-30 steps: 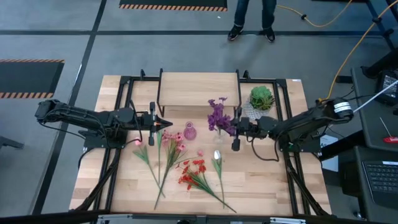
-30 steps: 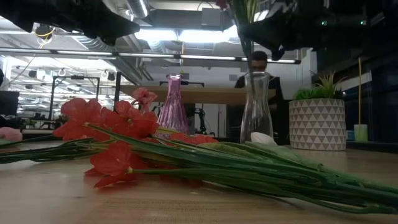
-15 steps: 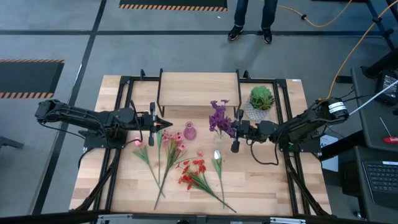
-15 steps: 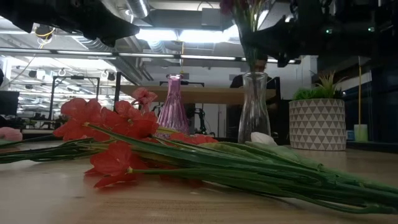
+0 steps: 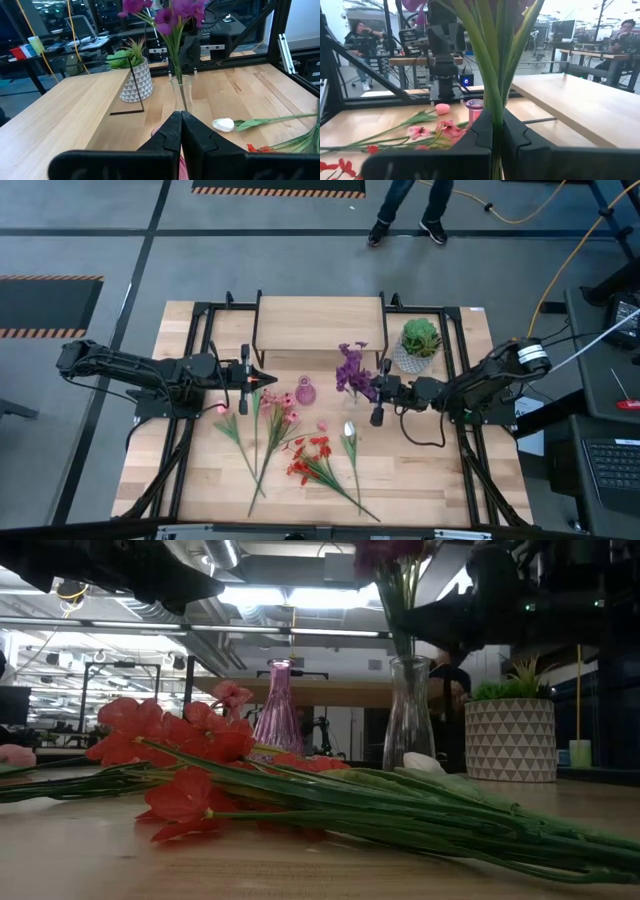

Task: Pick and place flowers into a vace then onto a shelf
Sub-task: Put the purple flowers into the transparent vase

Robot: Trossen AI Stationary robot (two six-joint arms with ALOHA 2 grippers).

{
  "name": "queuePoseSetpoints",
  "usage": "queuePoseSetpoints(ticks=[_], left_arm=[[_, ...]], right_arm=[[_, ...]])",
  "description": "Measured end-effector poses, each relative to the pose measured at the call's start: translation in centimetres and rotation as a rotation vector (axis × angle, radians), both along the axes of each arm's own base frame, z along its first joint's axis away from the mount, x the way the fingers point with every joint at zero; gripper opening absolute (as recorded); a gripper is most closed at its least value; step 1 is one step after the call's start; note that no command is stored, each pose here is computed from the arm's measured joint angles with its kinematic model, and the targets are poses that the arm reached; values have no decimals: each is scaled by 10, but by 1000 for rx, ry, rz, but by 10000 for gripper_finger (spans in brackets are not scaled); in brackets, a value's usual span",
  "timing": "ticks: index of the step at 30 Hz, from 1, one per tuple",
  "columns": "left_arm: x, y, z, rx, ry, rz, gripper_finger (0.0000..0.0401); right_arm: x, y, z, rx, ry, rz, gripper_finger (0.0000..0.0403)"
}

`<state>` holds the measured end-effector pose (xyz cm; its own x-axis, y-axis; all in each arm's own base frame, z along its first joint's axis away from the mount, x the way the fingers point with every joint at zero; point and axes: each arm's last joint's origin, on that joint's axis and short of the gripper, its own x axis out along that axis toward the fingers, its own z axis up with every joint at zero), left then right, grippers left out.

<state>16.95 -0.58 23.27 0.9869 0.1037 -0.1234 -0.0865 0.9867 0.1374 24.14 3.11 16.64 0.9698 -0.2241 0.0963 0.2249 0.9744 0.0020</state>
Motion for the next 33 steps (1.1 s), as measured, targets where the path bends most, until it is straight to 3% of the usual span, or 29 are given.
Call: queuePoseSetpoints(ticks=[23,33], left_arm=[[0,0,0,0,0,-1,3],[0,0,0,0,0,-1,3]], right_arm=[[2,0,-6,-20,23,-1,47],[2,1,-7,-3,25,35,130]])
